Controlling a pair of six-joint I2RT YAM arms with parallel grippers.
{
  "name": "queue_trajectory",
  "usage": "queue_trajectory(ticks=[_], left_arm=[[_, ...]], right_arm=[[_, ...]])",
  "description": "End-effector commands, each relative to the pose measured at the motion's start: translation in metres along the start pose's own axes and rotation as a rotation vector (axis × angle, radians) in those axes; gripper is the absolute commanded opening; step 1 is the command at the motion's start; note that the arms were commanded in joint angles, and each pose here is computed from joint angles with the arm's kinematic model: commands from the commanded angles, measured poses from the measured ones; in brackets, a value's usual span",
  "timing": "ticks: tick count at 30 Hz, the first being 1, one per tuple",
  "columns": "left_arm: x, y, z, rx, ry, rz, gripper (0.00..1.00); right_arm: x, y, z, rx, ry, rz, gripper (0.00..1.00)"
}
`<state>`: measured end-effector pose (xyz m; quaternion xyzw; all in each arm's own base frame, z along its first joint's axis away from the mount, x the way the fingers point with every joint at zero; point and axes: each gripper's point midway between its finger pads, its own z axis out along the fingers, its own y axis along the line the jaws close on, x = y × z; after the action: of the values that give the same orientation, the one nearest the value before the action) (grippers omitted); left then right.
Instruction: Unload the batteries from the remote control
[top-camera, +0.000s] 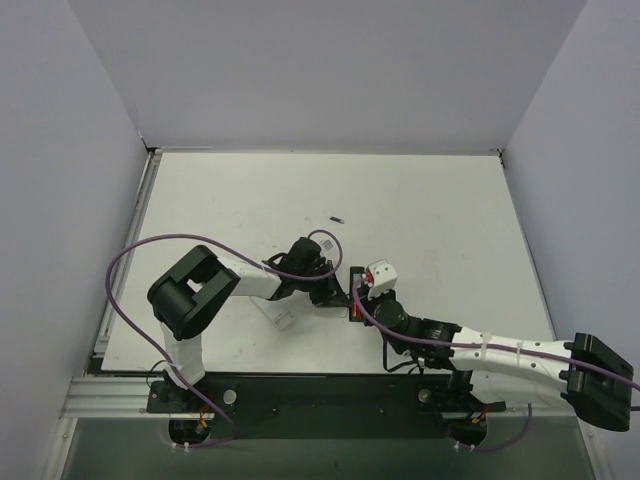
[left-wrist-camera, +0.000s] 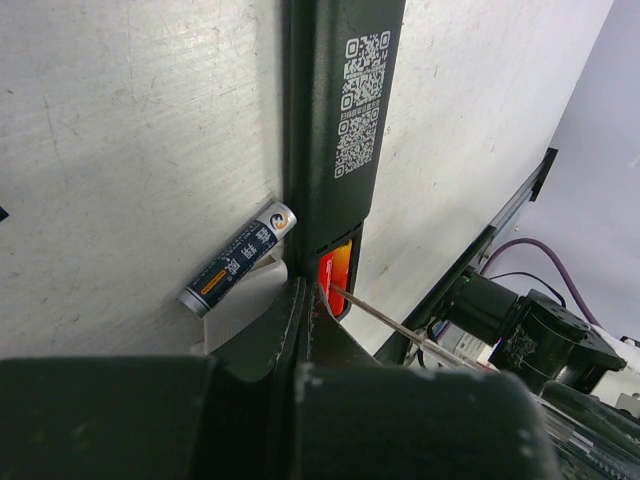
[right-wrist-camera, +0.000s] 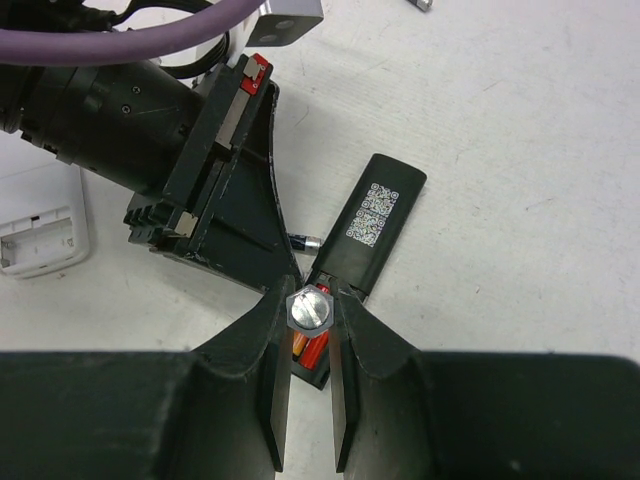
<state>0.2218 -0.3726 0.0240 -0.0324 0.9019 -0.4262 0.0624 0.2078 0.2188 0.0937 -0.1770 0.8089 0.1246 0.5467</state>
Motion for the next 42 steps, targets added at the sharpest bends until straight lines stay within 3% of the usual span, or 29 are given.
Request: queue_trajectory(ticks=[1,10,21,36,42], left_arm=[[0.021,0.039,0.009,-0.118,0.043,-0.029,0.0],[0.024,0.049,0.01,-0.142,0.048,-0.034,0.0],[0.024,0.052,0.009,-0.16,0.052,-0.032,0.0],[0.026,0.053,0.008,-0.16,0.049,-0.036,0.0],[0.027,0.052,0.007,-0.157,0.052,-0.04,0.0]], right_arm=[[0.058,0.013,-0.012,-0.092,0.16,-0.013,0.0],[0.08,-0.017,-0.028,-0.037,0.083,0.227,0.0],[0.072,-0.035,-0.03,0.04,0.007,0.467,0.0],[0.081,-0.046,-0.028,0.056,-0.004,0.573,0.0],[0.086,-0.055,-0.023,0.074,-0.023,0.704,0.0]])
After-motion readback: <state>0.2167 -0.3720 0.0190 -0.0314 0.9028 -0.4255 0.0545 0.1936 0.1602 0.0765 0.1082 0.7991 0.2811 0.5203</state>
